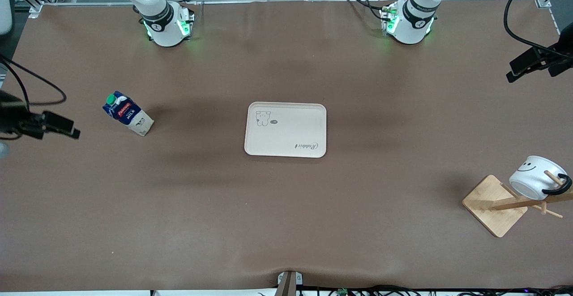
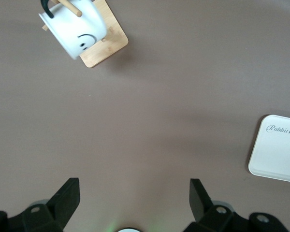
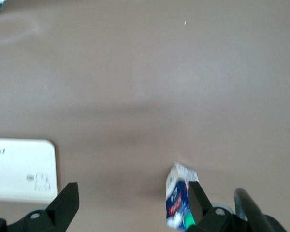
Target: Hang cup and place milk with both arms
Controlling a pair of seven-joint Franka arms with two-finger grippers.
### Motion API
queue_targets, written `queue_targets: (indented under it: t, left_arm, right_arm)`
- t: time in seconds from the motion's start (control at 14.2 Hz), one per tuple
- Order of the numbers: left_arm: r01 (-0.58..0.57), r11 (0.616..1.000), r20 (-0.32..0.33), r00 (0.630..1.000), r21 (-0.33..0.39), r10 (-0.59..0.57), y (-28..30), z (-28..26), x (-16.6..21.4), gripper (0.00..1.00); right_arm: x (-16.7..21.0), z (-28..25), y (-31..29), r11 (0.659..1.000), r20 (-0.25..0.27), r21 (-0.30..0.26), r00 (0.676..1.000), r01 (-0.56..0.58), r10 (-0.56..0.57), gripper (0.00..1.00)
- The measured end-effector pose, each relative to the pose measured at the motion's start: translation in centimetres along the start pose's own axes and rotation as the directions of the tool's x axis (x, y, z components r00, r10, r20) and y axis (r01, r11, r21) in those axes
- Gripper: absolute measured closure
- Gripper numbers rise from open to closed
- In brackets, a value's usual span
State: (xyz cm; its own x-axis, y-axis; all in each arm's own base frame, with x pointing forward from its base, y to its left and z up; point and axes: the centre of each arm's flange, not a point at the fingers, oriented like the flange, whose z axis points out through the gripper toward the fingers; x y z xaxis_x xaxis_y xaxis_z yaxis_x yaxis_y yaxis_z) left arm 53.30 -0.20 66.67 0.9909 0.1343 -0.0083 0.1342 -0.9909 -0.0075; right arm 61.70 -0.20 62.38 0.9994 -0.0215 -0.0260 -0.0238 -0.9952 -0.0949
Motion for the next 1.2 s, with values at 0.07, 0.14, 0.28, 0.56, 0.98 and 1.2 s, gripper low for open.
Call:
queue_targets:
  t: [0.07,0.14,0.28,0.56,0.98,1.2]
  left_arm:
    - [0.003,1.000,0.001,1.000,0.000,-0.003,-0.3,0.0,0.0,0.00]
    - [0.002,1.000,0.004,1.000,0.000,-0.002,-0.4,0.2,0.1,0.00]
    - [-0.021,1.000,0.010,1.000,0.000,0.021,-0.2,0.5,0.0,0.00]
    - [-0.056,0.998,0.019,0.998,0.001,0.056,0.9,0.7,-0.2,0.00]
    - [-0.098,0.995,0.057,0.994,0.004,0.097,1.7,1.0,-0.7,0.00]
    - [-0.115,0.993,0.056,0.992,0.005,0.115,2.8,0.9,-1.0,0.00]
  right_arm:
    - [-1.9,-1.6,-0.5,1.000,0.039,-0.021,0.999,0.013,-0.012,0.00]
    - [-3.9,-2.9,-1.0,0.998,0.067,-0.052,0.997,0.028,-0.024,0.00]
    - [-6.9,-3.8,-2.2,0.994,0.058,-0.094,0.997,0.061,-0.056,0.00]
    - [-10.3,-0.6,-1.3,0.993,0.016,-0.085,0.997,0.077,-0.076,0.00]
    - [-10.6,-0.7,-0.2,0.985,0.003,-0.081,0.988,0.154,-0.154,0.00]
    - [-10.6,-0.7,0.0,0.984,0.002,-0.081,0.987,0.161,-0.162,0.00]
